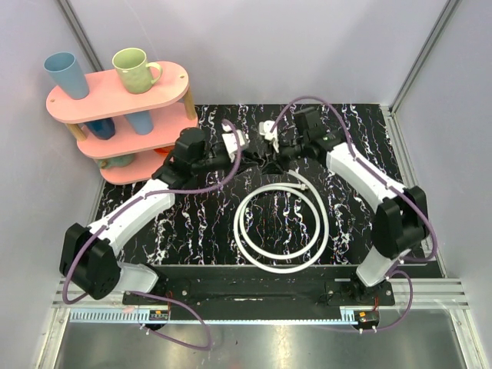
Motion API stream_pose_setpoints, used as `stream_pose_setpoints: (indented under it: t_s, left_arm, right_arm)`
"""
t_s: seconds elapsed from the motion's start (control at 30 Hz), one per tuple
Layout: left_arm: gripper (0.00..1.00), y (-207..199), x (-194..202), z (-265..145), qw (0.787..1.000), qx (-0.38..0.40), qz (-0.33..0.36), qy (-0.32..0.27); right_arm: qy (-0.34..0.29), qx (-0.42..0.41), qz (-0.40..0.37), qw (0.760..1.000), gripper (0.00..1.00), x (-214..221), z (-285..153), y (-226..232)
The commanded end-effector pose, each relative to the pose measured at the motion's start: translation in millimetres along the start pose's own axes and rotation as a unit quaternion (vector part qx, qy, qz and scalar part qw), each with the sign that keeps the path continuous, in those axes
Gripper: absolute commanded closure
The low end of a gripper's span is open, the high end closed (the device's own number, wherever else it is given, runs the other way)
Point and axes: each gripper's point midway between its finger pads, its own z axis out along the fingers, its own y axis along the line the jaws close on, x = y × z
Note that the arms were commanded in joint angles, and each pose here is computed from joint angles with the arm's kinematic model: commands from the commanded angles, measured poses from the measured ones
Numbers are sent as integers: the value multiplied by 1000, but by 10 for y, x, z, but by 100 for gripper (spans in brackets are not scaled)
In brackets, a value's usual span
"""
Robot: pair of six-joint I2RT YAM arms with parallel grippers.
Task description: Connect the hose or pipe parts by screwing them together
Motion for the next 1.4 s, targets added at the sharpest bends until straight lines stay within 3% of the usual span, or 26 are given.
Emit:
stream_pose_setpoints:
  t_s: [0.0,0.17,0.27,0.4,0.43,0.47,0.5,0.6,0.67,0.8,0.9,1.03,1.2,1.37]
  left_arm:
    - [100,-813,627,106,958,187,199,83]
    - [100,-466,623,194,954,113,261,97]
    - [100,-318,408,224,969,73,226,65]
    - [100,113,105,153,996,3,87,-3]
    - [100,240,-155,131,994,-21,88,-57]
    - [100,252,-132,92,997,-29,19,-74]
    - [100,396,-204,7,994,-55,2,-95]
    - [100,654,-324,-113,980,-116,-79,-140]
    - [100,739,-320,-198,965,-131,-158,-165]
    - [100,700,-333,-333,934,-136,-247,-217]
    - [100,858,-34,-378,907,-202,-321,-182]
    - [100,916,628,-478,877,-273,-391,-55]
    - [91,976,1123,-757,841,-327,-431,-16]
    - [85,1011,1681,-968,802,-368,-469,29]
  right_arm:
    - [-128,-13,-41,991,100,-821,-308,-457]
    - [-96,50,1,994,100,-624,-246,-983]
    - [-72,103,3,992,97,-466,-256,-1201]
    - [-93,175,10,980,65,-465,-337,-1346]
    - [-98,215,5,972,56,-544,-461,-1407]
    - [-101,232,9,967,49,-556,-513,-1421]
    - [-112,251,0,961,30,-600,-566,-1448]
    - [-116,290,4,950,1,-705,-769,-1421]
    - [-126,295,-3,947,0,-817,-880,-1307]
    - [-159,319,36,934,0,-822,-1024,-1128]
    - [-201,352,86,910,0,-964,-1258,-996]
    - [-220,342,149,901,0,-985,-1334,-785]
    - [-203,340,228,890,0,-935,-1435,-558]
    - [-207,310,251,893,0,-922,-1410,-351]
